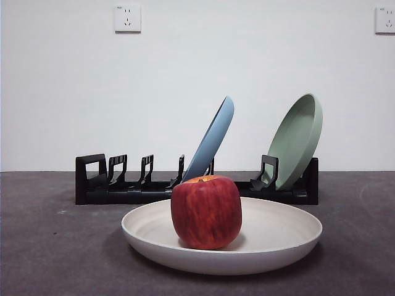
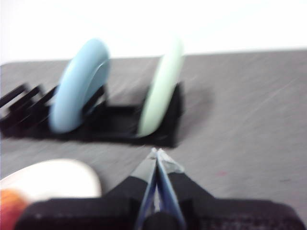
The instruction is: Take the yellow plate from the plate rack,put the plate on the table,take the apple from the table,put the apple in the plate
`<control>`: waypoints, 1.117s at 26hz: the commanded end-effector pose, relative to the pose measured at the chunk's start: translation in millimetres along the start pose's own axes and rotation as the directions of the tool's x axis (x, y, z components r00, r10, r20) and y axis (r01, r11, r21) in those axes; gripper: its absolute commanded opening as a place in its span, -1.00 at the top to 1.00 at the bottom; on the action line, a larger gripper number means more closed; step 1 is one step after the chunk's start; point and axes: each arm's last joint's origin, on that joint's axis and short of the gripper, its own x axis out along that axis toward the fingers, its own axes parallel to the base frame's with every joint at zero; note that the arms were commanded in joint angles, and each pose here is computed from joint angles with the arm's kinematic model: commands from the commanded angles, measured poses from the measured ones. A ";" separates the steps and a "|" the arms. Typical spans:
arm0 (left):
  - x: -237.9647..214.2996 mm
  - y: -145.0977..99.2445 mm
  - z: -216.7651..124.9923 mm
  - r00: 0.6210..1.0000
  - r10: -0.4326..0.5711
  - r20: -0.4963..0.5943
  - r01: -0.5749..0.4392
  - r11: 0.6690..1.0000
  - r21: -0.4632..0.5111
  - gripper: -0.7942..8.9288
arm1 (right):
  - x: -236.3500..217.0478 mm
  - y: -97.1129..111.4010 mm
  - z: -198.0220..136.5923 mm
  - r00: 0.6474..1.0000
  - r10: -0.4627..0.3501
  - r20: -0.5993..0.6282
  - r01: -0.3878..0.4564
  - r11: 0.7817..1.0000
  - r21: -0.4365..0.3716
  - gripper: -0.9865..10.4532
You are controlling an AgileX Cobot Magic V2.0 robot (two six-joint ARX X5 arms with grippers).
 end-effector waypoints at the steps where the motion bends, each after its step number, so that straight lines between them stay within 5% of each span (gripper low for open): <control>1: 1.4 0.5 -4.1 1.000 0.004 -0.007 -0.004 1.000 0.010 0.84 | -1.7 -6.7 -11.7 0.999 -0.048 0.024 0.048 0.999 -0.025 0.82; 17: 1.4 0.5 -4.1 1.000 0.005 -0.007 -0.005 1.000 0.010 0.84 | 20.2 -13.8 -68.7 0.997 -0.079 0.003 0.079 0.997 -0.011 0.82; 29: 1.4 0.5 -4.1 1.000 0.005 -0.007 -0.005 1.000 0.010 0.84 | 21.1 -13.4 -70.3 0.998 -0.061 -0.004 0.061 0.997 0.044 0.82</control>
